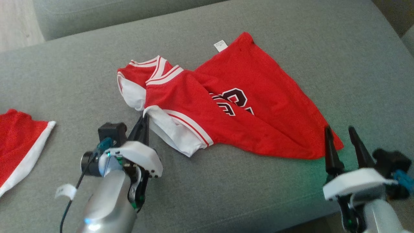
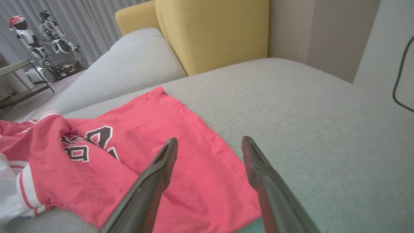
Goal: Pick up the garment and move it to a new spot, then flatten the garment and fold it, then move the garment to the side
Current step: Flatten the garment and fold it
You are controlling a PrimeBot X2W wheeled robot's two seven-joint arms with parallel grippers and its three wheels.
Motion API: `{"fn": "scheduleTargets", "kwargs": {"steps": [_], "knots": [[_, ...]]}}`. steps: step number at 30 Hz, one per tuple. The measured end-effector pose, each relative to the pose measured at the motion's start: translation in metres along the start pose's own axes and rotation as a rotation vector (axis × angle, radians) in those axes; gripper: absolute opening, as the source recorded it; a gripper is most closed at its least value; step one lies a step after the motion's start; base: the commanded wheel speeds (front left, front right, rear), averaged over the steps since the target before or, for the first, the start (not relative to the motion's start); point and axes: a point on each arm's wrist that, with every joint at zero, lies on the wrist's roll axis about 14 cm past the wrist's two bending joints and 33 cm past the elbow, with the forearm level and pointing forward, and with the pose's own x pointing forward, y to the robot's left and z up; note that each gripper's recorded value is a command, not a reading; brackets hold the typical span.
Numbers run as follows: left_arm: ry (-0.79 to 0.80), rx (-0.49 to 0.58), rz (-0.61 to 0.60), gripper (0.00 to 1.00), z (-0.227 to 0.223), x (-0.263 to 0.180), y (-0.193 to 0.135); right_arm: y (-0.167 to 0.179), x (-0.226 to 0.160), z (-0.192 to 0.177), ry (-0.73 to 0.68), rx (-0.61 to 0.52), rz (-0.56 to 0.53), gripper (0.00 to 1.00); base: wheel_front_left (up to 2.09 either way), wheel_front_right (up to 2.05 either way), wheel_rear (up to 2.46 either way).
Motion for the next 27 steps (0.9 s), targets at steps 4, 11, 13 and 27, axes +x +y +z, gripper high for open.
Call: {"fn": "scheduleTargets", "kwargs": {"steps": [4, 11, 13, 27], "knots": [[-0.029, -0.024, 0.034, 0.00, 0.003, -0.019, 0.007, -0.012, -0.016, -0.023, 0.061, 0.004, -0.036, 1.00, 0.00, 0.00, 0.00], [-0.101, -0.064, 0.121, 0.00, 0.019, -0.042, 0.029, -0.028, -0.022, -0.047, 0.130, 0.078, -0.093, 1.00, 0.00, 0.00, 0.00], [-0.116, -0.070, 0.146, 0.00, 0.022, -0.047, 0.035, -0.032, -0.022, -0.057, 0.157, 0.113, -0.111, 1.00, 0.00, 0.00, 0.00], [-0.119, -0.090, 0.211, 0.00, 0.017, -0.063, 0.055, -0.025, -0.003, -0.090, 0.266, 0.214, -0.135, 1.00, 0.00, 0.00, 0.00]]}}
